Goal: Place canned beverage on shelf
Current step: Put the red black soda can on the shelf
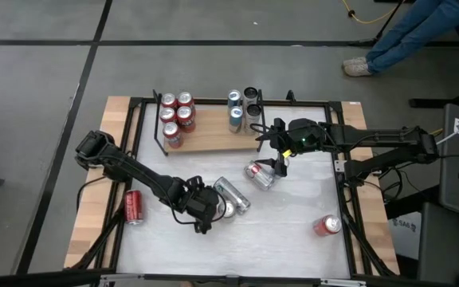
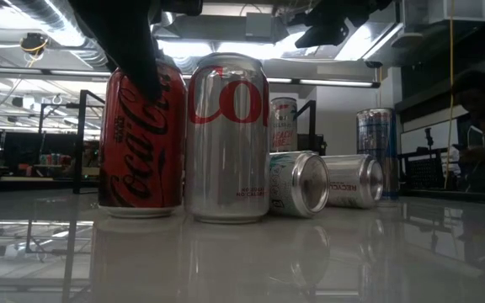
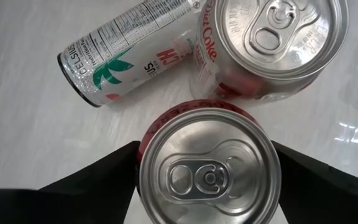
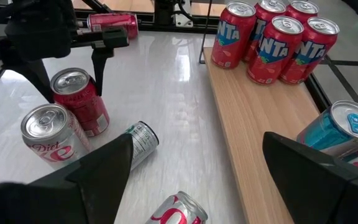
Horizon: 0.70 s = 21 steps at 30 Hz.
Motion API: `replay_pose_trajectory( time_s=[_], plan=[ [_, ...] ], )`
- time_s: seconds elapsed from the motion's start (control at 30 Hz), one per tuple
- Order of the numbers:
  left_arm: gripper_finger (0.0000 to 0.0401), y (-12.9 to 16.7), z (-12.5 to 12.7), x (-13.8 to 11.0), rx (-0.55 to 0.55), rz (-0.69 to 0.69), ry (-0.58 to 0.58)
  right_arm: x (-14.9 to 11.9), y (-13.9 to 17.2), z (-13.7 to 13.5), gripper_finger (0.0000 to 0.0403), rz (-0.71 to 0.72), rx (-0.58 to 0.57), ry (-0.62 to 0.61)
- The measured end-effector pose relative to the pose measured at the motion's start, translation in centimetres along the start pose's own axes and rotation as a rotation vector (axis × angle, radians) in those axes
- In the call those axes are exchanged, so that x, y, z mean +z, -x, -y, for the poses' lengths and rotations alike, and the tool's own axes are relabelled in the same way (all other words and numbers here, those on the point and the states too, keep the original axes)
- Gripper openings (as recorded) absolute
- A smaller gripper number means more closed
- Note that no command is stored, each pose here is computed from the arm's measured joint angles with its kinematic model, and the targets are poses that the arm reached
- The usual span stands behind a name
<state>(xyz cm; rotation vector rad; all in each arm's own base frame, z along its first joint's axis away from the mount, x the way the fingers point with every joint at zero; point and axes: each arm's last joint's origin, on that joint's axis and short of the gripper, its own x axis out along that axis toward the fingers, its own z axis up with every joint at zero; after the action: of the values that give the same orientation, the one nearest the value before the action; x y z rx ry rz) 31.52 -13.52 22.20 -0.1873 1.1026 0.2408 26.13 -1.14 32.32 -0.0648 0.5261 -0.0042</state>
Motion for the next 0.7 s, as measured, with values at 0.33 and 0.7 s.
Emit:
replay_pose_trajectory(
  time_s=[0.33, 0.7],
  plan=[
    [0.0279, 0.2, -0.4, 0.2, -0.028, -0.018, -0.011, 0.0, 0.0, 0.0, 0.0349, 0.0, 0.0, 0.0],
    [0.0279, 2.4, -3.6, 3.3, -0.088, -0.049, -0.145, -0.1, 0.0, 0.0, 0.0349, -0.008, 0.001, 0.0]
  ],
)
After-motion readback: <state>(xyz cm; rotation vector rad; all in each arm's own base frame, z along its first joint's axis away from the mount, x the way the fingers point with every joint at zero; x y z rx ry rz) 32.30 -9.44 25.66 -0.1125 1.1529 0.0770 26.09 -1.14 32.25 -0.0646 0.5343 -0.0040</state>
